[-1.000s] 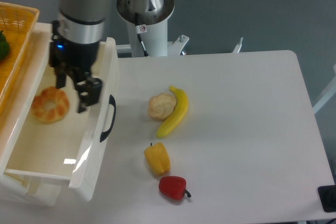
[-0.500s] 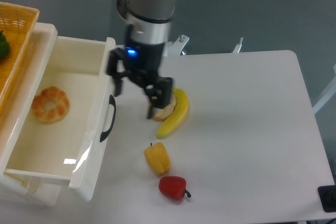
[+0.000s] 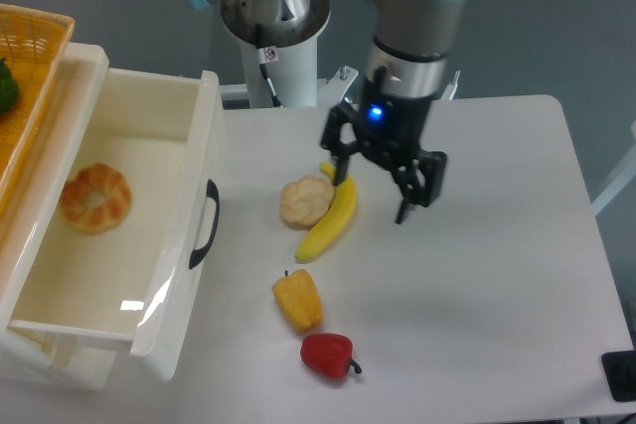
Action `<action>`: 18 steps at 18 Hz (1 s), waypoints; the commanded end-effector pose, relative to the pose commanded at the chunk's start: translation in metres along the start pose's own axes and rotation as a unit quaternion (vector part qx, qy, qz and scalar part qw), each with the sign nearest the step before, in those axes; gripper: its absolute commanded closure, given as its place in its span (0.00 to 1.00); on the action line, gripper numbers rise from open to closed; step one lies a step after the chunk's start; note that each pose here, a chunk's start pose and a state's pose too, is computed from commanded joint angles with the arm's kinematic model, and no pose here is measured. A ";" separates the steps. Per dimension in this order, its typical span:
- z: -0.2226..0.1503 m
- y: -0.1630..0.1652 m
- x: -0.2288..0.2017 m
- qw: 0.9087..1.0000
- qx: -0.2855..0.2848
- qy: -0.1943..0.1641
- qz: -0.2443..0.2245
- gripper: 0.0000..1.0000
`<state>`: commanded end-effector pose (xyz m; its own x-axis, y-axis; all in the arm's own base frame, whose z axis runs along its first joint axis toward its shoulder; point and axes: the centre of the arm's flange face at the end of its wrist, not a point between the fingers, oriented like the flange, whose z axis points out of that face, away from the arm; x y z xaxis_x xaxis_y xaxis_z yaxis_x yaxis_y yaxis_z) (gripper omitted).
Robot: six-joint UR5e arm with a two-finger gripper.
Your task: Place the donuts in the upper white drawer
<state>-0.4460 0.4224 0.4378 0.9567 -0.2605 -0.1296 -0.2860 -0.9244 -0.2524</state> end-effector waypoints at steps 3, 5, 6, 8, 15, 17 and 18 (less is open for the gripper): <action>0.028 0.012 -0.010 0.999 -0.021 0.008 0.031 0.00; 0.043 0.025 -0.023 0.999 -0.023 0.009 0.034 0.00; 0.054 0.030 -0.029 0.999 -0.025 0.016 0.039 0.00; 0.073 0.039 -0.037 0.996 -0.037 0.030 0.074 0.00; 0.105 0.049 -0.059 0.990 -0.098 0.043 0.094 0.00; 0.102 0.053 -0.059 0.984 -0.127 0.044 0.116 0.00; 0.101 0.054 -0.060 0.982 -0.133 0.045 0.128 0.00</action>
<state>-0.5239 0.4160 0.3347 0.8597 -0.5062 -0.0685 -0.5048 -0.8624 0.0375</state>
